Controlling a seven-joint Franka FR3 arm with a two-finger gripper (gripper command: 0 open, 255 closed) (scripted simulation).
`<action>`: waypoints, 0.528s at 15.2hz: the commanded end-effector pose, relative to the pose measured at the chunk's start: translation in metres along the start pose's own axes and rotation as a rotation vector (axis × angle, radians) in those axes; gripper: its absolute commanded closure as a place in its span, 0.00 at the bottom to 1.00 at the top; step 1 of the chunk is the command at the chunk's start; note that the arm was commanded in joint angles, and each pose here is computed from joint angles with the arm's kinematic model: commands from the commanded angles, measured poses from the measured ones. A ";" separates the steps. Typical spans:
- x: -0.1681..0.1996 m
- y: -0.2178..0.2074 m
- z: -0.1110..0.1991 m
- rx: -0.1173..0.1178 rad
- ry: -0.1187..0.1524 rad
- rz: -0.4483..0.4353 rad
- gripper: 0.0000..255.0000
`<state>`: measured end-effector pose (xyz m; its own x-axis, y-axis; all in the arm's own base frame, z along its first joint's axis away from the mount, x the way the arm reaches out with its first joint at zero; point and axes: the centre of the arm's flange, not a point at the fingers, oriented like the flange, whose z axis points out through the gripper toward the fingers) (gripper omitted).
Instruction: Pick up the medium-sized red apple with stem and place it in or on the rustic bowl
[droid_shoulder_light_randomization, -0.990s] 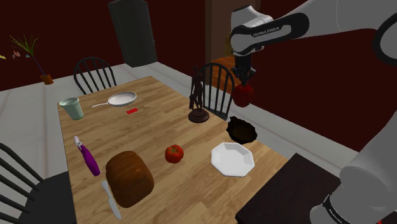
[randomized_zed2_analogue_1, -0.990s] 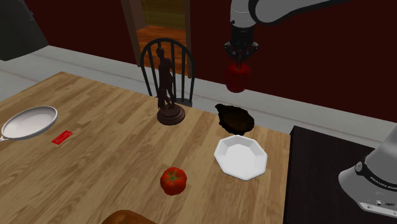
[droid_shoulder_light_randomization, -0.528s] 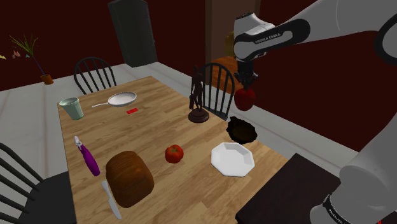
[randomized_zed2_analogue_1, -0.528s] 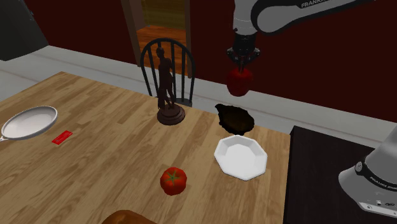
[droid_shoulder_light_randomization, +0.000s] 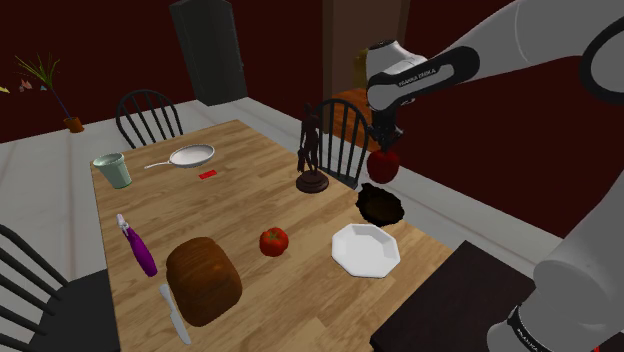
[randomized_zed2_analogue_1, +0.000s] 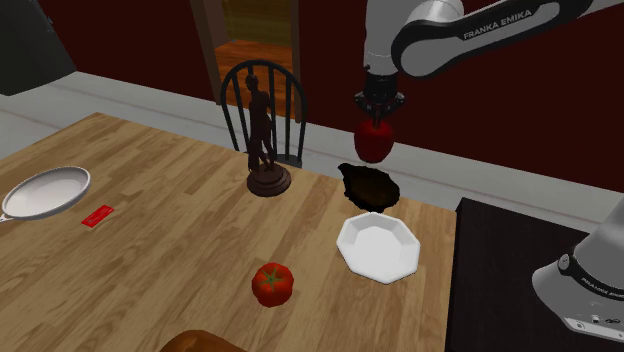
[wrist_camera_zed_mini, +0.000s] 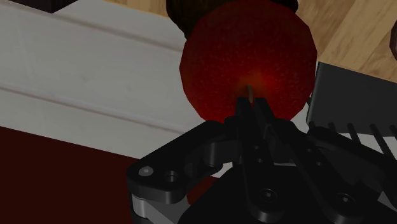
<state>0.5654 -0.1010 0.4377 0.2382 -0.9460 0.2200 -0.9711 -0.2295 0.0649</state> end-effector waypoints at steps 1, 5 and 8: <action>-0.002 0.000 0.010 0.001 0.000 0.000 1.00; -0.006 -0.001 0.030 0.001 0.000 0.000 1.00; -0.010 -0.002 0.045 0.001 0.000 0.000 1.00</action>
<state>0.5637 -0.1024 0.3969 0.2381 -0.9460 0.2202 -0.9712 -0.2293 0.0650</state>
